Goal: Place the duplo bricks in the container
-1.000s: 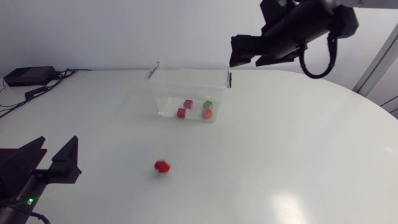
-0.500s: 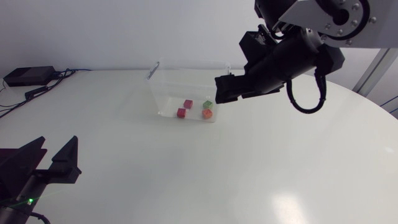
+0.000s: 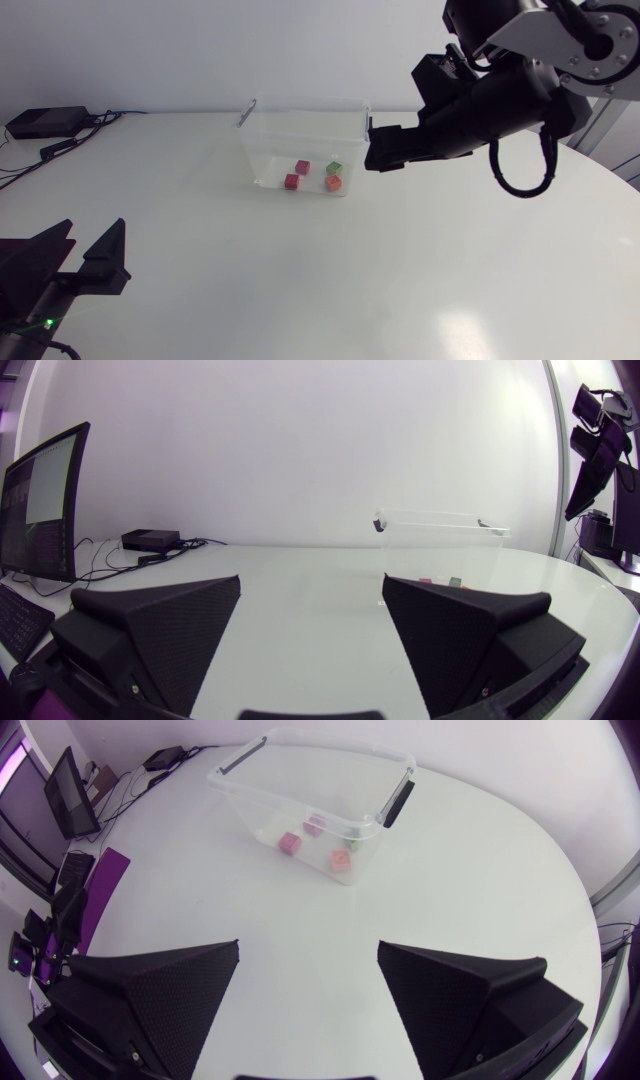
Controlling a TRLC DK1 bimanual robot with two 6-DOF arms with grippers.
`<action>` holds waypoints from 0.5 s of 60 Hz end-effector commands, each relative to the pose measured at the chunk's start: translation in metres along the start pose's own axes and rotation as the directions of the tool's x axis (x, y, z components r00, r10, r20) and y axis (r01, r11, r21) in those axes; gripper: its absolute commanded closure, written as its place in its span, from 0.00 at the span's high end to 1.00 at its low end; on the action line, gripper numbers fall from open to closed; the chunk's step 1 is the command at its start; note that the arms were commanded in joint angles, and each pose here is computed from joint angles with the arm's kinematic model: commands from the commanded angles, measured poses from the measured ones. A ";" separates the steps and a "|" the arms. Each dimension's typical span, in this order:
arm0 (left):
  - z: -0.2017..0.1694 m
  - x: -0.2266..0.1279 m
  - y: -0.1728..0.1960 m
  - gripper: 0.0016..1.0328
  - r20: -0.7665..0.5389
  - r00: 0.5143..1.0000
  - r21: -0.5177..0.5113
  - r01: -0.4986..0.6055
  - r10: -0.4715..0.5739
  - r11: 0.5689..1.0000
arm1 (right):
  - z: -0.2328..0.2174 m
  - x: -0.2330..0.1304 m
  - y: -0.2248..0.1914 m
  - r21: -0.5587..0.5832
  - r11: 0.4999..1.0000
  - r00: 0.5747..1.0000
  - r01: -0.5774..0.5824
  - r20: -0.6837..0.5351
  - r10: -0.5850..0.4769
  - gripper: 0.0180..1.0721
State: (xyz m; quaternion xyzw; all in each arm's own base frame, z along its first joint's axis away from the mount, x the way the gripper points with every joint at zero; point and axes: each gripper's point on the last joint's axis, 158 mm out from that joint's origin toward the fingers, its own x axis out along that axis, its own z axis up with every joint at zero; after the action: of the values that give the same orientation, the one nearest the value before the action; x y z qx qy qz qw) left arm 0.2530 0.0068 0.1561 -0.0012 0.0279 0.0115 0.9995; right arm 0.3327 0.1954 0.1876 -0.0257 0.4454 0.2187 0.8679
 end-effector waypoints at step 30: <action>-0.004 0.001 0.002 0.96 0.003 1.000 -0.022 -0.007 0.007 1.000 | -0.070 0.041 0.114 -0.271 0.944 0.978 -0.190 -0.138 0.157 0.95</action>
State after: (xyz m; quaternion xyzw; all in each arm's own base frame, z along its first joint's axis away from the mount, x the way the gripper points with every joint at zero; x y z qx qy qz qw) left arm 0.2530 0.0068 0.1562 -0.0012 0.0277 0.0115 0.9995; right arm 0.2605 0.2870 0.1426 -0.1034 0.4563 0.3416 0.8151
